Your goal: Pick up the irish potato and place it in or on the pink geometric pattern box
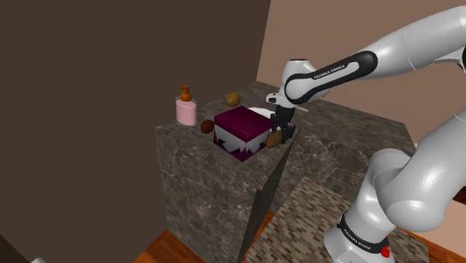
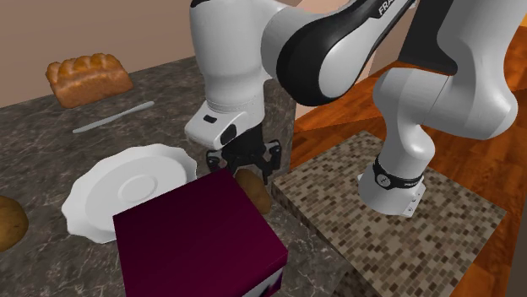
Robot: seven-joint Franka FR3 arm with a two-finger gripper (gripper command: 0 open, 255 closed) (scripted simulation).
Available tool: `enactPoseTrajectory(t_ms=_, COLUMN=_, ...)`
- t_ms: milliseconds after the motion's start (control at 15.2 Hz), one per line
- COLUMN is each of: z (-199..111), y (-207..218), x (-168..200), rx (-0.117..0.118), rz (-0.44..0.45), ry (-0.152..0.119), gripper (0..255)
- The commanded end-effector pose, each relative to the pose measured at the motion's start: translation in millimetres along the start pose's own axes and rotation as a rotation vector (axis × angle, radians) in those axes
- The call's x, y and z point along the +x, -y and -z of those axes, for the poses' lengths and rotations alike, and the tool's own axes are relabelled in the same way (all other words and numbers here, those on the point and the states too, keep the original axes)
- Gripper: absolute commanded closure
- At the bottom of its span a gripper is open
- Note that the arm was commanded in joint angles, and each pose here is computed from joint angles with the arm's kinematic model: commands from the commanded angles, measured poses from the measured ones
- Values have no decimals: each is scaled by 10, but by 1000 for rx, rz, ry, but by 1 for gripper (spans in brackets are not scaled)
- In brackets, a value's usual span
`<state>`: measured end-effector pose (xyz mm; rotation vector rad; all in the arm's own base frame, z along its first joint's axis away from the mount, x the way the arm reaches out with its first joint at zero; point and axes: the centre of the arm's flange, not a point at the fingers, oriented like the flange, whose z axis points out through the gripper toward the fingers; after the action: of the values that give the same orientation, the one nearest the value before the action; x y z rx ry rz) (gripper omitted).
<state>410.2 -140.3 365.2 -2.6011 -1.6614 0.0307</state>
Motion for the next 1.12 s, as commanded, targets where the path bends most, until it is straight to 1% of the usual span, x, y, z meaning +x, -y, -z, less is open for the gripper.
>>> enactPoseTrajectory(t_ms=0, z=100, y=4, x=-3, rx=1, rz=0, ry=0, gripper=255)
enactPoseTrajectory(t_ms=1056, z=943, y=52, x=8, rx=1, rz=0, ry=0, gripper=255)
